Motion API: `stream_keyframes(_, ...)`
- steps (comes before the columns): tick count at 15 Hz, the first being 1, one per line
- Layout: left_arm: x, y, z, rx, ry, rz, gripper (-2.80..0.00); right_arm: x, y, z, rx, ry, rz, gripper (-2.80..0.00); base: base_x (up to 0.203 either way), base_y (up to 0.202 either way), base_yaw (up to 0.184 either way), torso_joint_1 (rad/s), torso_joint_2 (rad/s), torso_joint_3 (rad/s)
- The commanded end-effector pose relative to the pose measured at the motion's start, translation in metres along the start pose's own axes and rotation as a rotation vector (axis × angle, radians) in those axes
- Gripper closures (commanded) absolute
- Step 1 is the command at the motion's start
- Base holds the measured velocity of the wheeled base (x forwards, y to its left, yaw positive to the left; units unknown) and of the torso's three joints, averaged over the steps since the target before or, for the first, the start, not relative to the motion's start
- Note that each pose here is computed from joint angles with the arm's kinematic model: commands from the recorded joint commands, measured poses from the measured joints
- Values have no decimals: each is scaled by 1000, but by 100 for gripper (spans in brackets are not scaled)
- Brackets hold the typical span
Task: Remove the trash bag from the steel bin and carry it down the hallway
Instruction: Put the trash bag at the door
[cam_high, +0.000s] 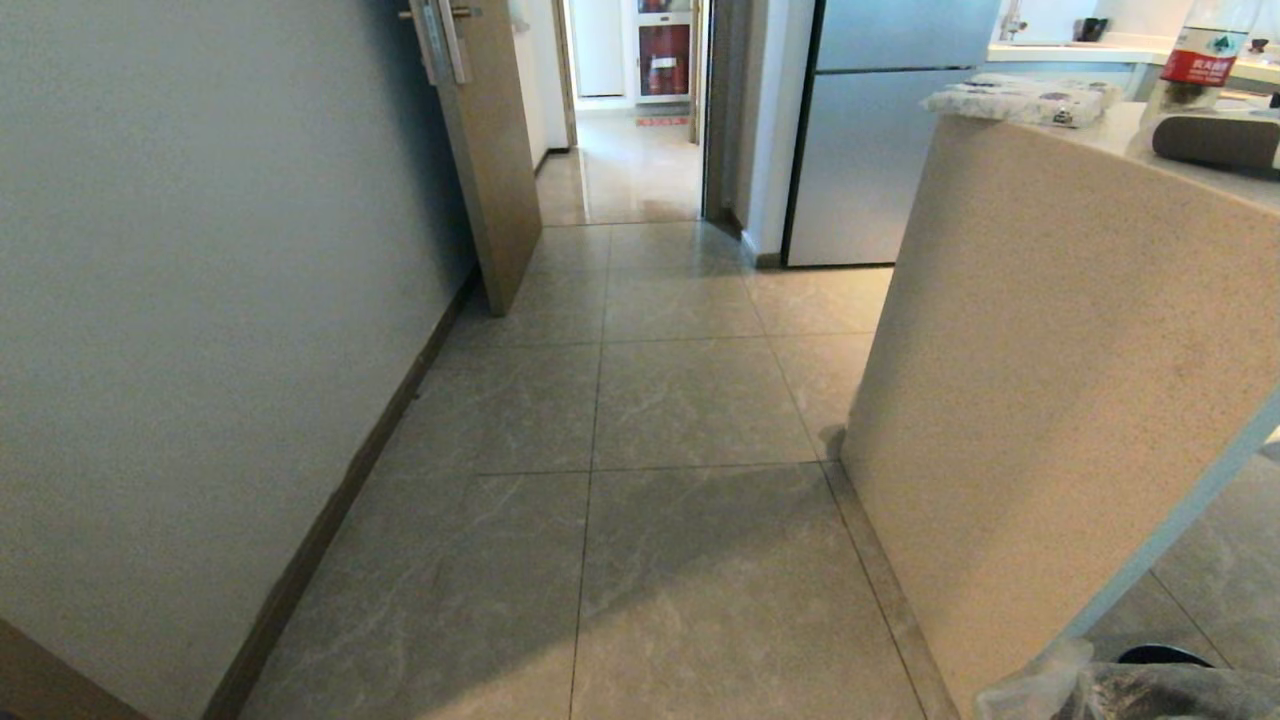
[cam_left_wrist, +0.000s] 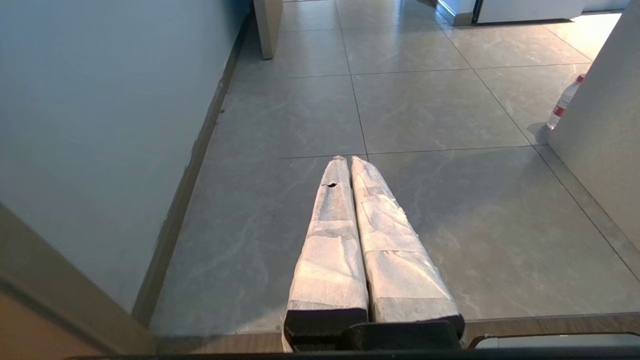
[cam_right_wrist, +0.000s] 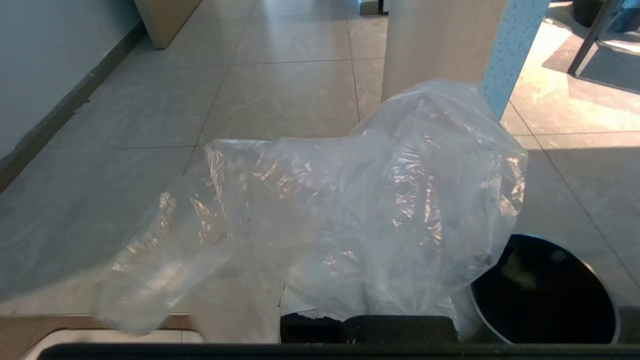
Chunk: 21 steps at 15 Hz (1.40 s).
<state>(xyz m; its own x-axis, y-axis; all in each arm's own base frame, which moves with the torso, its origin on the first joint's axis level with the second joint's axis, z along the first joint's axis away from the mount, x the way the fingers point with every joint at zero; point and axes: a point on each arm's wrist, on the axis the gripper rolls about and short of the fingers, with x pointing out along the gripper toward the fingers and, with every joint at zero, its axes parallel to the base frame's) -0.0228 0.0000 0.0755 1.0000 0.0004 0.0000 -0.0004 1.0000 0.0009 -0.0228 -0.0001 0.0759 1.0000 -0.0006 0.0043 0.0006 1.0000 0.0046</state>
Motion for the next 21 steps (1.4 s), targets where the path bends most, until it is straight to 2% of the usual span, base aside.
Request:
stream_keyframes(1,0,0,0,-1,0,0,0,0,0,0,0,1,-1,0,0,0,0,0,0,0)
stream_keyframes(8,0,0,0,-5,0,0,0,0,0,0,0,1,-2,0,13,0,-1,0,0,0)
stream_keyframes(21,0,0,0,-5,-1,0,0,0,0,0,0,1,0,0,188,0,1,3,3,2)
